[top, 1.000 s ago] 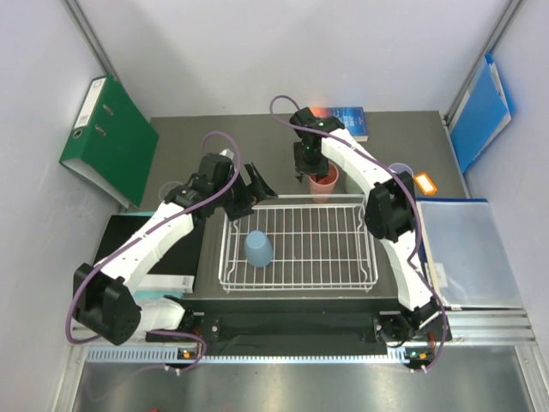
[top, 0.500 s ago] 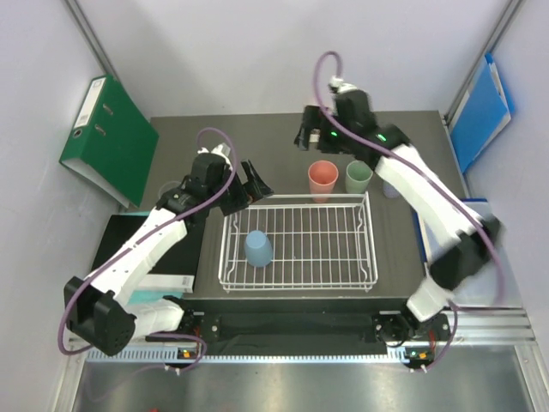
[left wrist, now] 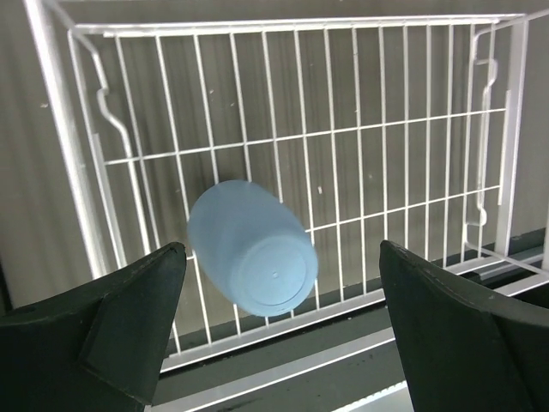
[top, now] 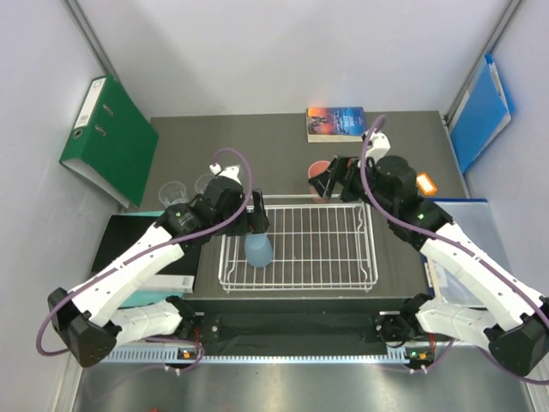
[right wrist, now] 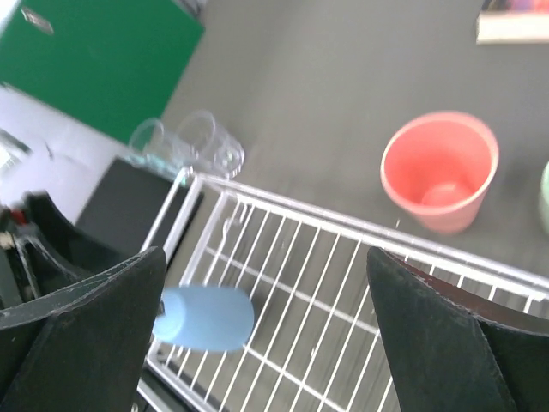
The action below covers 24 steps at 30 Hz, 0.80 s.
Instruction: Unload the cups from the dish rack
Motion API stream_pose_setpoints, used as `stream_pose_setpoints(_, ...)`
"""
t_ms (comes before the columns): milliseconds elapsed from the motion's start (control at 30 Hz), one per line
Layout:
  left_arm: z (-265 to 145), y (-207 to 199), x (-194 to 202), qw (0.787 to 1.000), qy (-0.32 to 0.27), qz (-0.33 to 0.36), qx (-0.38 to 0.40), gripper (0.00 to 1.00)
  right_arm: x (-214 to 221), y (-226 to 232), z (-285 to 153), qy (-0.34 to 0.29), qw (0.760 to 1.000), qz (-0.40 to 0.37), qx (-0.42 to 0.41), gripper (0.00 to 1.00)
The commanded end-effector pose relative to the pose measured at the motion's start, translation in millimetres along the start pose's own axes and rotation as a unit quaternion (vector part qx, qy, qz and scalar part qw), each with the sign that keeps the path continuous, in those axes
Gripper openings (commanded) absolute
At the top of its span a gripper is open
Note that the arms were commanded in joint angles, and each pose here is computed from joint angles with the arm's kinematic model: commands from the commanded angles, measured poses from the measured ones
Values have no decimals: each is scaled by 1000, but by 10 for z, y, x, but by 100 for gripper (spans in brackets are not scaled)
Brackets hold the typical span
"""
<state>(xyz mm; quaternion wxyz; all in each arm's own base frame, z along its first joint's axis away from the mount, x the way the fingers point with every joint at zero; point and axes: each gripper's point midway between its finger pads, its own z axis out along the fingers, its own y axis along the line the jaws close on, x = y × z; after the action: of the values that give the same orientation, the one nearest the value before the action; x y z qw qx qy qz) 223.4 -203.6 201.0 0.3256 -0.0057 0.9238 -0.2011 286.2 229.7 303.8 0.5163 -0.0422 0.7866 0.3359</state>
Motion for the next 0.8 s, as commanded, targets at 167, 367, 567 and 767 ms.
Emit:
stream_pose_setpoints(167, 140, 177, 344, 999, 41, 2, -30, 99, -69, 313, -62, -30, 999, 11, -30, 100)
stream_pose_setpoints(367, 307, 145, 491, 997, 75, 5, -30, 99, -22, 312, -126, -24, 999, 9, -27, 100)
stream_pose_setpoints(567, 312, 99, 444, 997, 66, 12, -23, 60, 22, 242, -216, -24, 1000, 5, -16, 100)
stream_pose_setpoints(767, 212, 32, 384, 998, 66, 16, -13, 0, -27, 178, -282, -36, 999, -2, -1, 100)
